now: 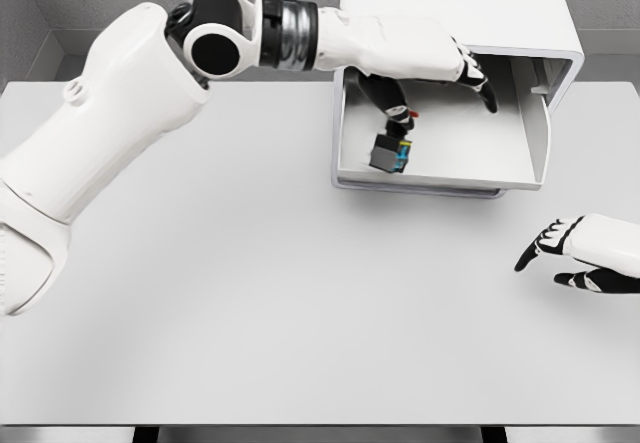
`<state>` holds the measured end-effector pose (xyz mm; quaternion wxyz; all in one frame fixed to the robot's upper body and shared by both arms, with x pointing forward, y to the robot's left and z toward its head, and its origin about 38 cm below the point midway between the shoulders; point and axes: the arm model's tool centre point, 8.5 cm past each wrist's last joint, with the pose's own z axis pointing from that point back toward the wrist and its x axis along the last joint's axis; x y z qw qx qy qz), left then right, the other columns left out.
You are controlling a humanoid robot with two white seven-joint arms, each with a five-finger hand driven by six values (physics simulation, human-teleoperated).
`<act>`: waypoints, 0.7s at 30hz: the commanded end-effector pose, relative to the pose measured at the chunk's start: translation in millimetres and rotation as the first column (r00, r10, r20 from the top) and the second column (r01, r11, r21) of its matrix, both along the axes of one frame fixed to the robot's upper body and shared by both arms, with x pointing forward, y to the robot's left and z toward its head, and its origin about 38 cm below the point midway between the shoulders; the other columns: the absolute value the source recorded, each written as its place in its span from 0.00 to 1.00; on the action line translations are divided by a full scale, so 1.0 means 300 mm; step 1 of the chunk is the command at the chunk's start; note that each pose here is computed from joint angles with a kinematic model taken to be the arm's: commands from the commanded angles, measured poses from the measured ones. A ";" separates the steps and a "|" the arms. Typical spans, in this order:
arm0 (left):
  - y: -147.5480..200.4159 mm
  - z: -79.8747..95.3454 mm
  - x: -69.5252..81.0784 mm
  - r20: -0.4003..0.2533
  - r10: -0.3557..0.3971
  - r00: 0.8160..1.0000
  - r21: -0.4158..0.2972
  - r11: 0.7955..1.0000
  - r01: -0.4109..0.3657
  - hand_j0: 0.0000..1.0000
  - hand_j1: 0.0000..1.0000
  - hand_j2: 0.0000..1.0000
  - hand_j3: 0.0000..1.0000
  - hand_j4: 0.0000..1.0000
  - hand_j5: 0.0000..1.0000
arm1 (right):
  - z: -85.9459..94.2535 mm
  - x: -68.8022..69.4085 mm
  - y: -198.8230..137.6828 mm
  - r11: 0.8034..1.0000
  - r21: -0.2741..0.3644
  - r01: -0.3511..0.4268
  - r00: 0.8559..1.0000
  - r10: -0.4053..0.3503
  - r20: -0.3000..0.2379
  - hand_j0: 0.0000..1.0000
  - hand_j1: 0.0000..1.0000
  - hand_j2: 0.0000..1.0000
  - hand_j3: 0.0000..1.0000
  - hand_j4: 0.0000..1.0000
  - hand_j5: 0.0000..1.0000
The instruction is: Slide open multi-storey tabletop storage cabinets and put open load switch and slide close multi-storey tabletop storage cabinets
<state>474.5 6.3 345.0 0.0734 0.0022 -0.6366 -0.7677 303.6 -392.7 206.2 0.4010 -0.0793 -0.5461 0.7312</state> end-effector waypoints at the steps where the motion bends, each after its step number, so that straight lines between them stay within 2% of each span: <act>1: 0.004 -0.033 0.018 0.060 0.030 0.998 0.081 0.996 -0.035 0.89 0.89 0.89 0.89 0.89 0.89 | 0.005 0.001 -0.001 1.000 0.007 0.004 1.000 -0.004 0.002 0.64 0.64 0.64 0.64 0.64 0.64; 4: -0.013 -0.050 0.031 0.040 0.039 0.998 0.083 0.996 -0.042 0.93 0.93 0.93 0.93 0.93 0.93 | 0.001 0.000 0.001 1.000 0.010 0.003 1.000 -0.003 -0.001 0.65 0.65 0.65 0.65 0.65 0.65; 11: -0.051 -0.049 0.013 0.037 0.015 0.999 0.077 0.997 -0.018 0.99 0.99 0.99 0.99 0.99 0.99 | 0.020 0.011 0.002 1.000 0.012 0.003 1.000 -0.003 0.017 0.66 0.66 0.66 0.66 0.66 0.66; 15: -0.060 -0.033 -0.001 0.043 -0.001 0.999 0.065 0.998 -0.002 1.00 1.00 1.00 1.00 1.00 1.00 | 0.040 0.018 0.002 1.000 0.019 0.003 0.999 -0.004 0.035 0.60 0.60 0.60 0.60 0.60 0.60; 18: -0.083 0.043 -0.090 0.068 -0.094 0.993 0.006 0.996 0.093 1.00 1.00 1.00 1.00 1.00 1.00 | 0.081 0.029 -0.008 0.999 0.031 0.011 0.998 -0.013 0.067 0.60 0.60 0.60 0.60 0.60 0.60; 21: 0.005 0.122 -0.131 0.081 -0.125 0.989 -0.037 0.991 0.129 1.00 1.00 1.00 1.00 1.00 1.00 | 0.102 0.040 -0.006 0.999 0.032 0.009 0.996 -0.012 0.087 0.61 0.61 0.61 0.61 0.61 0.61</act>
